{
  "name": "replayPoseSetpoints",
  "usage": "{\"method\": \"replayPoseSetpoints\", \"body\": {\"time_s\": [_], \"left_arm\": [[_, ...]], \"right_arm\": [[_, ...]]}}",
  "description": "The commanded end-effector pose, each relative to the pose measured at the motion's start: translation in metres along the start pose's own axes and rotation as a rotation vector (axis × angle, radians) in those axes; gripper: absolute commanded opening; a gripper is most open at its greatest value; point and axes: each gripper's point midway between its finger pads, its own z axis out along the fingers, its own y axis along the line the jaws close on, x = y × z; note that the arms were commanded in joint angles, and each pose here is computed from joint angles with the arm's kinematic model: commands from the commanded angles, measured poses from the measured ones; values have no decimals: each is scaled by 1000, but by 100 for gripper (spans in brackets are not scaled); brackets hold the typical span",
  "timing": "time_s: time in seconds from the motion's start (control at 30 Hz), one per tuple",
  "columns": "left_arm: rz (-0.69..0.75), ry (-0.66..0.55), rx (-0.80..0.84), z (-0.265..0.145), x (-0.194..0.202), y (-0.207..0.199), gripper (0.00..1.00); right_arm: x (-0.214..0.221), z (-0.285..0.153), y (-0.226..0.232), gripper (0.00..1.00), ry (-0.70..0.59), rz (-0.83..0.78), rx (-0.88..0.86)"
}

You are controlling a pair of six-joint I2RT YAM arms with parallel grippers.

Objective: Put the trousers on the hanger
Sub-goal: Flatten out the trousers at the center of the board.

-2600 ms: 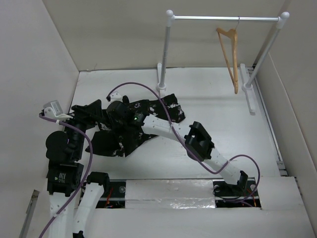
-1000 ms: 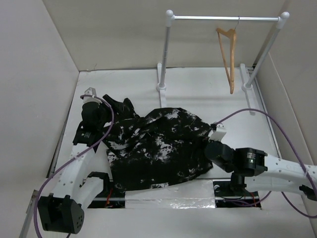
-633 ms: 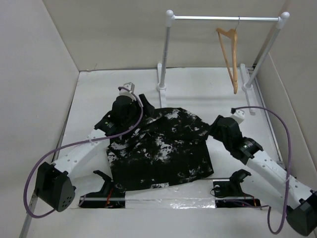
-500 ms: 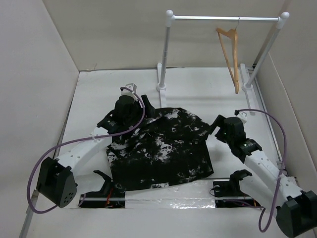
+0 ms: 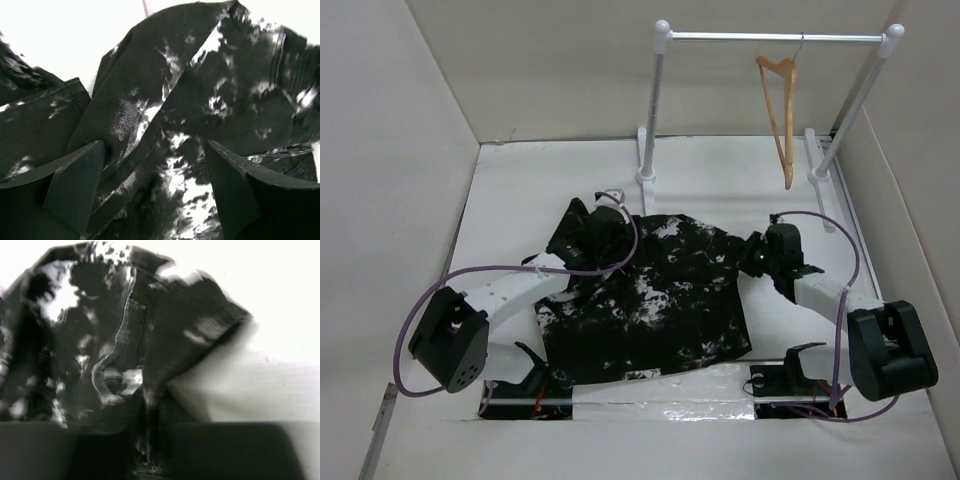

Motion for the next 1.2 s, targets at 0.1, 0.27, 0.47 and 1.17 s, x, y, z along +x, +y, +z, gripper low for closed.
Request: {"method": "replayPoseSetpoints", "body": {"time_s": [0.1, 0.27, 0.47, 1.17], "left_arm": [[-21, -74, 76, -7, -19, -24, 80], [-86, -194, -36, -24, -49, -7, 81], [-191, -247, -183, -57, -37, 38, 81], [-395, -227, -193, -51, 17, 84, 71]], "right_arm": [[-104, -38, -12, 0, -391, 76, 53], [-170, -79, -49, 7, -587, 110, 210], [-153, -63, -59, 73, -483, 85, 186], [-49, -66, 44, 67, -269, -239, -92]]}}
